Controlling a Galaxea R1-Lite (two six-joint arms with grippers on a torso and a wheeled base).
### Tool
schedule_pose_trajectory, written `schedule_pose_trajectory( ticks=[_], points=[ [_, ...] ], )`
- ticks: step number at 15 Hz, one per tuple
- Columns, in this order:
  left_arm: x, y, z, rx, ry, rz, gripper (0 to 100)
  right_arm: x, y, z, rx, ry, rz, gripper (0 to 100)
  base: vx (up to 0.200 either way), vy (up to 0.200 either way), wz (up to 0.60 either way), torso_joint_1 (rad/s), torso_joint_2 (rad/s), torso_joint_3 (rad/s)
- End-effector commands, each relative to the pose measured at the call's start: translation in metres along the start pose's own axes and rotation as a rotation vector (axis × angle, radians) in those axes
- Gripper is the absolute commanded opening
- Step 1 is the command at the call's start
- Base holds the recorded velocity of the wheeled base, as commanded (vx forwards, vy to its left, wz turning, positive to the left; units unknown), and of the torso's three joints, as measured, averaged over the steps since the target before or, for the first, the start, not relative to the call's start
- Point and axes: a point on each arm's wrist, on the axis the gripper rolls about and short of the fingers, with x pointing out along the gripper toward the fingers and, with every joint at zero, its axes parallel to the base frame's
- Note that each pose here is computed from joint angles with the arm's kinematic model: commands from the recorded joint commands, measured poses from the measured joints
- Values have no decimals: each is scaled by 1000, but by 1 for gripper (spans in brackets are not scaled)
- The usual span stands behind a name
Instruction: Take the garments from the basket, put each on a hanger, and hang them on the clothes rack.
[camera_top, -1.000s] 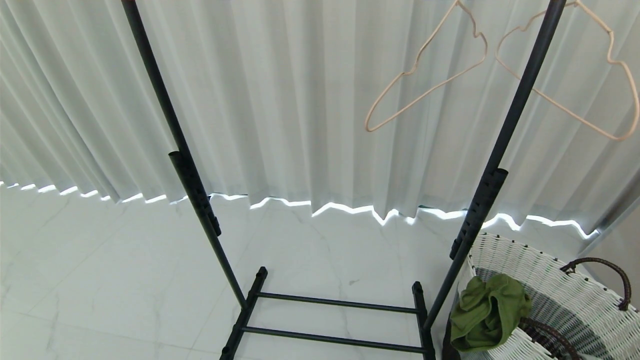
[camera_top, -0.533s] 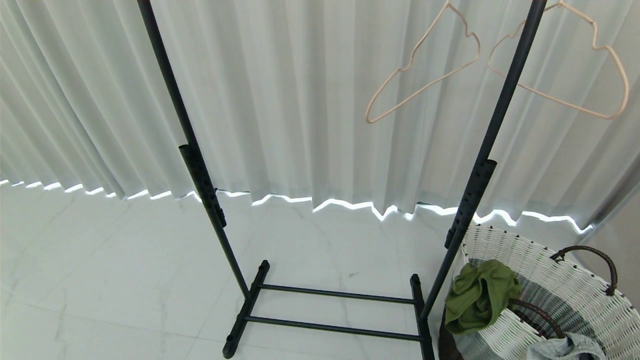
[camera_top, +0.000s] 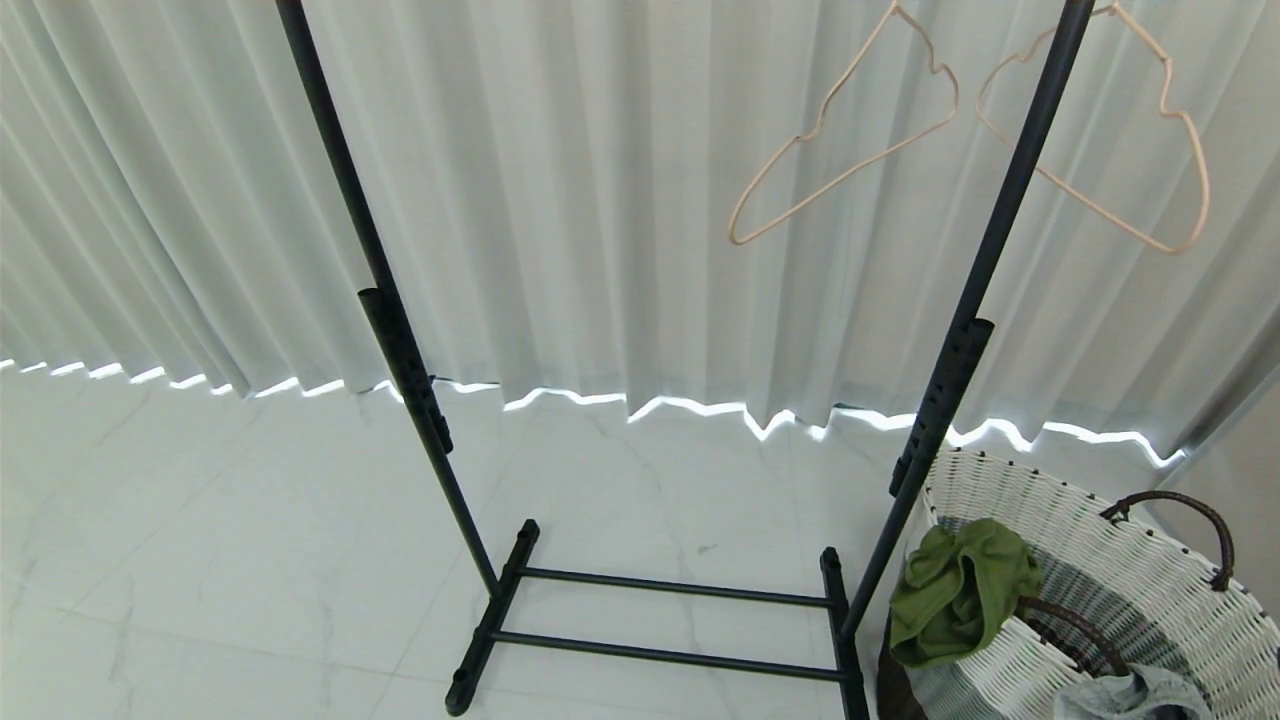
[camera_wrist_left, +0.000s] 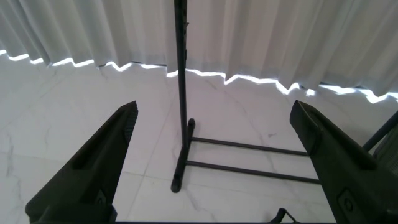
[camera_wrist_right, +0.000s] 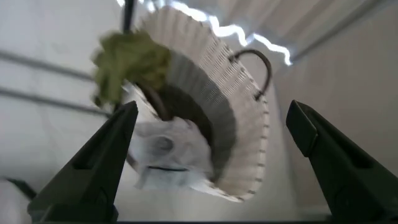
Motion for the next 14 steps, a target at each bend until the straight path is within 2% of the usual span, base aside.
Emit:
schedule_pose_trajectory(
  ticks=[1,2,5,9,14],
  points=[
    [0,0,0,0,0,0,100,66,-7,15,-203,298,5,100,0,0,0,0,0,0],
    [0,0,0,0,-2,0,100,76,-3,5,-245,373,37,100,0,0,0,0,0,0],
    [0,0,0,0,0,-1,100,88,5,-15,-284,496,103,100,0,0,0,0,0,0],
    [0,0,0,-2,-2,-1,100,100,9,-23,-291,560,140,100,0,0,0,0,0,0],
    [0,0,0,0,-2,-1,100,116,17,-47,-291,619,159,100,0,0,0,0,0,0]
  ],
)
